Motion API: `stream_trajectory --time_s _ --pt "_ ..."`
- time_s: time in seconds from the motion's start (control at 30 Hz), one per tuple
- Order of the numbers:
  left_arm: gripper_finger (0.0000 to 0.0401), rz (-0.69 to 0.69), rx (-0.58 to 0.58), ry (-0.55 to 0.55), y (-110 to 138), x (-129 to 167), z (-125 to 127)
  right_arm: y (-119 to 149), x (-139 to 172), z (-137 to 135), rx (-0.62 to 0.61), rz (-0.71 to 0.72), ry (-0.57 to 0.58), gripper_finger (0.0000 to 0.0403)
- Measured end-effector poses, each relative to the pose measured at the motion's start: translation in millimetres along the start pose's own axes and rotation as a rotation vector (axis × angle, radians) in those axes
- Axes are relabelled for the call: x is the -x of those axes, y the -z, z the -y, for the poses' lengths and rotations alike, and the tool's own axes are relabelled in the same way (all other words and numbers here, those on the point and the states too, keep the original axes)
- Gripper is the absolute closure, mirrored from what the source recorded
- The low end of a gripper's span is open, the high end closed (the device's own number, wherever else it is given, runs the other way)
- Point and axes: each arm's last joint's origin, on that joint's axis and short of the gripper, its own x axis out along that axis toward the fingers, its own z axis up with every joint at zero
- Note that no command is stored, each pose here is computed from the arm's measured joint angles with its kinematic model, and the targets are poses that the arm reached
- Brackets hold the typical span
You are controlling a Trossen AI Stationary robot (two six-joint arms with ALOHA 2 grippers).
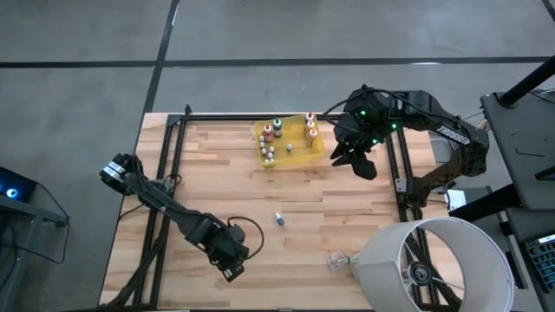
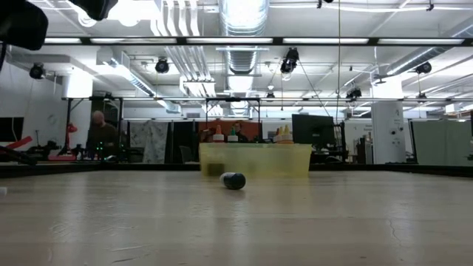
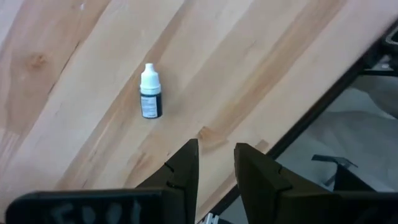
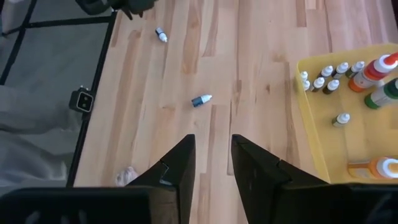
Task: Pick & Place food coloring
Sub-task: Put the small black food coloring bottle into the yellow bin
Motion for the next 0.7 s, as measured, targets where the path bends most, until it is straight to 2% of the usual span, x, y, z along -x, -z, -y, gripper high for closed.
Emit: stream_trajectory --time_s 0.27,0.57,0.7 --pt "0.0325 -0.025 0.037 -0.057 -2.4 -19.8 1.9 -0.1 8.6 -3.4 -0.017 0.027 0.003 0.0296" --pt "0.0325 -0.057 0.029 -0.09 -2.3 -33.1 2.9 0.0 9.1 -3.6 -0.019 0.03 0.003 0.0302" --pt "0.0313 -0.066 0.024 -0.096 -2.6 -35.7 2.7 -0.2 8.6 -3.3 -0.03 0.028 0.003 0.0302"
